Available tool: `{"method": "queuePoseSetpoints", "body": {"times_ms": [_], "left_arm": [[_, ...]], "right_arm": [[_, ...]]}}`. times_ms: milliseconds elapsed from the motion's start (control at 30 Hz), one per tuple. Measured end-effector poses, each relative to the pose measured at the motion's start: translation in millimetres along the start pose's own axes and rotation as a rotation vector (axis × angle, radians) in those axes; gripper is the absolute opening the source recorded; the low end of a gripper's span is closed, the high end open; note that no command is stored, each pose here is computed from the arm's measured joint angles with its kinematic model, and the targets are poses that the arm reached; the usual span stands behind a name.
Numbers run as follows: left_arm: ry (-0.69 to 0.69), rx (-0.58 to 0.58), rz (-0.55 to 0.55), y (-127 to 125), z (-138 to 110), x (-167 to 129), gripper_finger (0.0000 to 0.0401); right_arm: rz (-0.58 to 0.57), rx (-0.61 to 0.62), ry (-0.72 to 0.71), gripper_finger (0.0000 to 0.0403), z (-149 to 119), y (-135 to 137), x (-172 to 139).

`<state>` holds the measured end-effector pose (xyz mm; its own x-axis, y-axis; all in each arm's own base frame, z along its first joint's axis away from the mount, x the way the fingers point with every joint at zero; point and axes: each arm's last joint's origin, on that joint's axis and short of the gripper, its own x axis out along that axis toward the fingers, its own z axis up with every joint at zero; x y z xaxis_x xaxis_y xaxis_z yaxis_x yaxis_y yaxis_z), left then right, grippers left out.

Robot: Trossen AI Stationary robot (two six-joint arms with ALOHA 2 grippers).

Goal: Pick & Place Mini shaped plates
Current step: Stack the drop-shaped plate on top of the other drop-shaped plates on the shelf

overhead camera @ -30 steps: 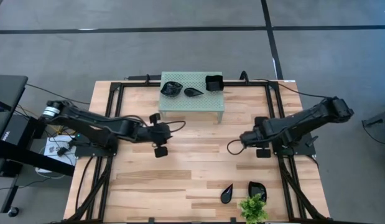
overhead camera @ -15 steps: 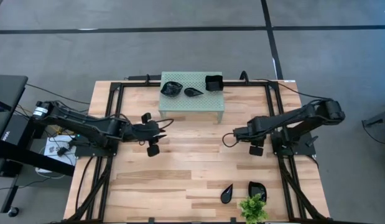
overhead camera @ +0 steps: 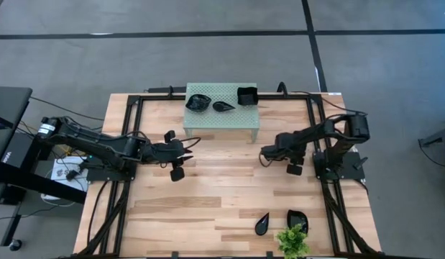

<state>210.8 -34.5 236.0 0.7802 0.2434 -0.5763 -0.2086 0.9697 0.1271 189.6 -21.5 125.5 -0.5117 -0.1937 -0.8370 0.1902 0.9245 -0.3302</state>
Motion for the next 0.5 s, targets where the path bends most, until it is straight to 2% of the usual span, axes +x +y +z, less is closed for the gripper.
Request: {"method": "queuePoseSetpoints", "body": {"times_ms": [200, 300, 500], "left_arm": [[-0.001, -0.001, 0.000, 0.0, 0.1, 0.0, 0.0086], [-0.002, -0.001, -0.001, 0.0, 0.1, 0.0, 0.0086], [-0.002, -0.001, -0.001, -0.1, 0.1, 0.0, 0.0086]], "right_arm": [[0.009, -0.044, -0.100, 0.0127, 3.1, -6.2, -21.7], [0.069, -0.046, -0.089, 0.0127, 1.8, -9.7, -17.9], [0.108, -0.034, -0.024, 0.0127, 11.4, -13.9, -6.8]]}}
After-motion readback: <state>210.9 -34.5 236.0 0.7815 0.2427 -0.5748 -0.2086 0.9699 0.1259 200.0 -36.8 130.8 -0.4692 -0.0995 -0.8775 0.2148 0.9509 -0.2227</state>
